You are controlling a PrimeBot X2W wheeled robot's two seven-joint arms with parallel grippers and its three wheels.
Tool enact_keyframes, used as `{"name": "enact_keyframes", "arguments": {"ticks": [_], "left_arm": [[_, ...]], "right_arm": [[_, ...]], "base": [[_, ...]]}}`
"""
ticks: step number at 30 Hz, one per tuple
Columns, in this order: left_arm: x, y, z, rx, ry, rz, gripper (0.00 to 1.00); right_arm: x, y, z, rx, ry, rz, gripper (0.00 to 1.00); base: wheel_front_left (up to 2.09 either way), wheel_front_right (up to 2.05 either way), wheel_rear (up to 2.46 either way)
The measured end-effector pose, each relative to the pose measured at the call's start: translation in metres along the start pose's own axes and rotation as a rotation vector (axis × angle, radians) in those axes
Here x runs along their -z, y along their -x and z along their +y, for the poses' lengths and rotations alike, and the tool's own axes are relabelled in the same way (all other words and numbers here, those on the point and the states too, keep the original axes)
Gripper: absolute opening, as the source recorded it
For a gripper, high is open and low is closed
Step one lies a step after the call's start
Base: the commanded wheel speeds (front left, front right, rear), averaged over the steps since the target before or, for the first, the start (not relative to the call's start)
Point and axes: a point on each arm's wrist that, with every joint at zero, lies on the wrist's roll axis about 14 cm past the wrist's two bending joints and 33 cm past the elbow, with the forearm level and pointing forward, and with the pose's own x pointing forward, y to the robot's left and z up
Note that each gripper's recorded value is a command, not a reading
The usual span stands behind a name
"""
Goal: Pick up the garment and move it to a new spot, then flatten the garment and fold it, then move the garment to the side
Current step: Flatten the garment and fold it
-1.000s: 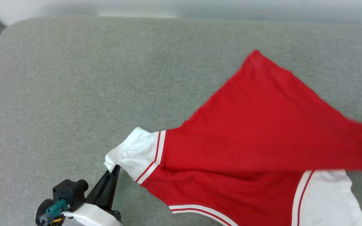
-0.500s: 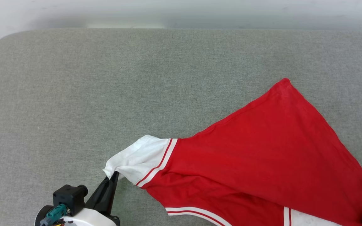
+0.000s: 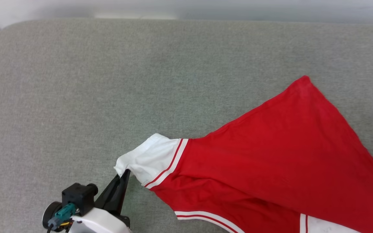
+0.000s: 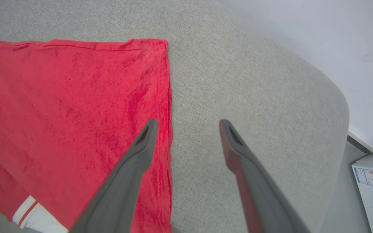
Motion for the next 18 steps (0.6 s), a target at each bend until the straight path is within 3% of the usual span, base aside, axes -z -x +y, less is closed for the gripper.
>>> {"name": "enact_keyframes", "arguments": {"ticks": [7,18], "left_arm": [[0.0,-0.014,0.0,0.01,-0.003,0.001,0.0],[0.011,-0.033,0.004,-0.003,0.013,0.021,0.0]], "right_arm": [[-0.035,-0.044,0.012,-0.035,0.112,0.096,1.0],[-0.023,-0.139,0.038,-0.107,0.128,0.296,1.0]], "base": [[0.0,0.0,0.0],[0.0,0.0,0.0]]}}
